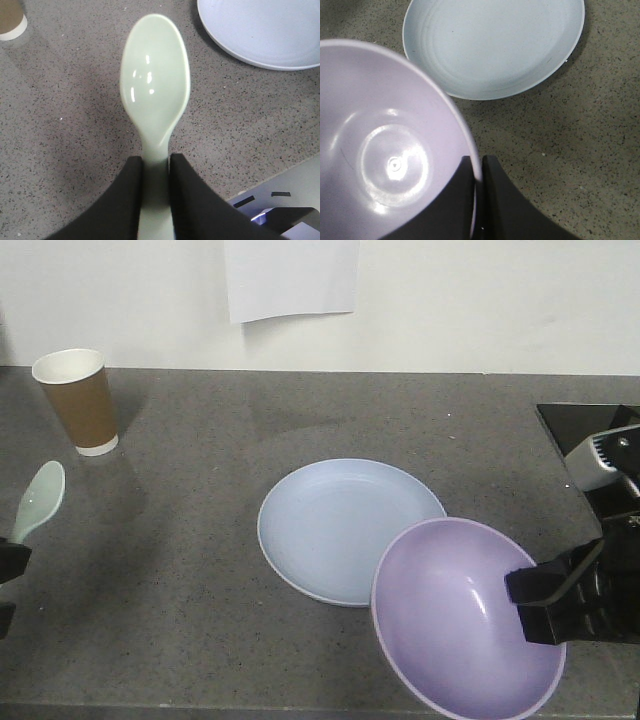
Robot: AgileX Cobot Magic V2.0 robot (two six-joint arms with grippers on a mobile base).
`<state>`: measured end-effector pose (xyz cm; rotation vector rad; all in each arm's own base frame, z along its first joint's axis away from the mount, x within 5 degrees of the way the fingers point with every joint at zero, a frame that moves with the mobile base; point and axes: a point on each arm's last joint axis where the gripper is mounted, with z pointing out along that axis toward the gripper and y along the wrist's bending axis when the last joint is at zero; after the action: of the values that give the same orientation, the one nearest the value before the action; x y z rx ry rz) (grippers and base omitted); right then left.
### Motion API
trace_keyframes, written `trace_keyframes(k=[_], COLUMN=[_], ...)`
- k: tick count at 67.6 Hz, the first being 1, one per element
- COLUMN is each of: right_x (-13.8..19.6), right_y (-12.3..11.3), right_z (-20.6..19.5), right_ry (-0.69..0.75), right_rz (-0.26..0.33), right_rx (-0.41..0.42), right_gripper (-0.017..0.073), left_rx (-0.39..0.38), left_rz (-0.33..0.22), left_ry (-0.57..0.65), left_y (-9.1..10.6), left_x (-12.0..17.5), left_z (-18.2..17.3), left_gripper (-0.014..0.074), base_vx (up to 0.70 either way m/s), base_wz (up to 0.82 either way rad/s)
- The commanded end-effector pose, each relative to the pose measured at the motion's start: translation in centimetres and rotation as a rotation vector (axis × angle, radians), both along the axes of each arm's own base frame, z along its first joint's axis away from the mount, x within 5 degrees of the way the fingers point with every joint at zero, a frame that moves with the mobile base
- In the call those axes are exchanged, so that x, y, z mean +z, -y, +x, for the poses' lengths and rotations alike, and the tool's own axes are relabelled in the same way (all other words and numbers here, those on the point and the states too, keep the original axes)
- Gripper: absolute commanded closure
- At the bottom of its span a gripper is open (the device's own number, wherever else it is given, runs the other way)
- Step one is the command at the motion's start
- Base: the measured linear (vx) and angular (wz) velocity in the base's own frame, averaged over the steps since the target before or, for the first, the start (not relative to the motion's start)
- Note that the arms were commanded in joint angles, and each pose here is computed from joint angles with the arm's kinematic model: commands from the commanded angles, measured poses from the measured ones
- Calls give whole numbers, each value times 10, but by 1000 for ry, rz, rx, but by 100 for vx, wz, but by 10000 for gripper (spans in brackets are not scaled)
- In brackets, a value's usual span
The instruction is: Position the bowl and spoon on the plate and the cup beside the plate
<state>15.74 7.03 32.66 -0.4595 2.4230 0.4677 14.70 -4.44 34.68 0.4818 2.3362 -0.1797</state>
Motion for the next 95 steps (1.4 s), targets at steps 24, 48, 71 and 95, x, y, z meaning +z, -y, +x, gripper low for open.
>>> trace_keyframes(k=[24,48,71,95], right_x=[13,13,13,13], right_y=[-1,-1,-1,-1], right_z=[2,2,2,2], right_ry=[75,75,75,75], right_rz=[36,36,36,36], right_rx=[-9,-9,-9,-9], right_gripper=[560,560,560,560], left_rx=[2,2,2,2], left_rz=[-39,-39,-39,-39], left_ry=[80,80,80,80], left_y=[2,2,2,2], left_x=[13,13,13,13], left_z=[1,1,1,1], left_gripper=[493,493,493,493], base_vx=[3,3,3,3], base_wz=[1,1,1,1])
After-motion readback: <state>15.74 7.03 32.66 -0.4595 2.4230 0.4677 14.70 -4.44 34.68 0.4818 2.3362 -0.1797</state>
